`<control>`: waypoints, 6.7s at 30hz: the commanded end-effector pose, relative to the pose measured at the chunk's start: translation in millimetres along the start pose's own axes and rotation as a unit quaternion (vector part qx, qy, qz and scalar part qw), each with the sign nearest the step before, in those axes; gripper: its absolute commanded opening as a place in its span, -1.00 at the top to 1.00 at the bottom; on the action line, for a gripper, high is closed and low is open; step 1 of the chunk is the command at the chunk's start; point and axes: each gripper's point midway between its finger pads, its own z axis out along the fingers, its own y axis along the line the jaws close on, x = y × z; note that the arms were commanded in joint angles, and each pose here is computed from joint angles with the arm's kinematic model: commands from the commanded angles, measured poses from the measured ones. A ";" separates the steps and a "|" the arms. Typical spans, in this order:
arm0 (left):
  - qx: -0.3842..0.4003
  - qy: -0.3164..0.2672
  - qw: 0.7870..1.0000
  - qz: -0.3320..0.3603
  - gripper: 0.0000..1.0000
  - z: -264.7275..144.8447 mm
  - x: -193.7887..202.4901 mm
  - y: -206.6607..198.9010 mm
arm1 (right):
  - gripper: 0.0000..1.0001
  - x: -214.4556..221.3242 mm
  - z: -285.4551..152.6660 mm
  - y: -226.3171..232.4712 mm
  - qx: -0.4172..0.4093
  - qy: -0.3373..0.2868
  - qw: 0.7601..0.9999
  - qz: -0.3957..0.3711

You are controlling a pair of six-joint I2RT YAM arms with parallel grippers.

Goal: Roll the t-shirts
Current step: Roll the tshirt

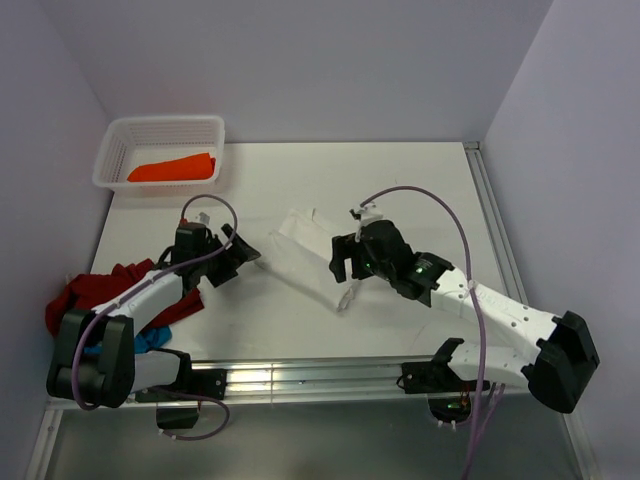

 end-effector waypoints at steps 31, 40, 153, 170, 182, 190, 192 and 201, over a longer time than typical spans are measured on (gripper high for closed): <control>0.084 -0.006 0.996 -0.038 0.88 46.8 -15.2 -30.1 | -0.99 0.5 73.1 99.0 0.055 -0.024 0.938 -0.342; 0.094 0.036 0.994 -0.042 0.99 42.7 -13.4 -49.6 | -0.99 7.0 93.3 105.4 0.110 -0.027 0.924 -0.365; 0.109 -0.034 0.993 0.011 -0.86 59.8 -12.3 -56.3 | 1.00 61.5 158.0 50.3 -0.301 0.320 0.893 0.097; 0.099 0.006 0.995 -0.013 0.01 116.0 -4.7 -44.6 | 1.00 62.3 151.7 55.4 -0.316 0.319 0.888 0.096; 0.092 -0.001 0.996 0.001 0.67 122.7 -10.9 -44.2 | -0.22 42.6 132.8 62.3 -0.320 0.287 0.900 0.079; 0.093 0.000 0.996 0.011 0.70 123.1 -8.1 -48.1 | -0.56 26.3 106.5 47.4 -0.251 0.245 0.935 0.050; 0.091 -0.001 0.996 0.014 0.70 122.7 -8.2 -49.5 | -0.57 31.3 98.8 42.2 -0.238 0.245 0.939 0.049; 0.089 -0.002 0.996 0.016 0.72 122.1 -7.2 -49.0 | -0.55 44.8 73.2 23.7 -0.187 0.231 0.954 0.040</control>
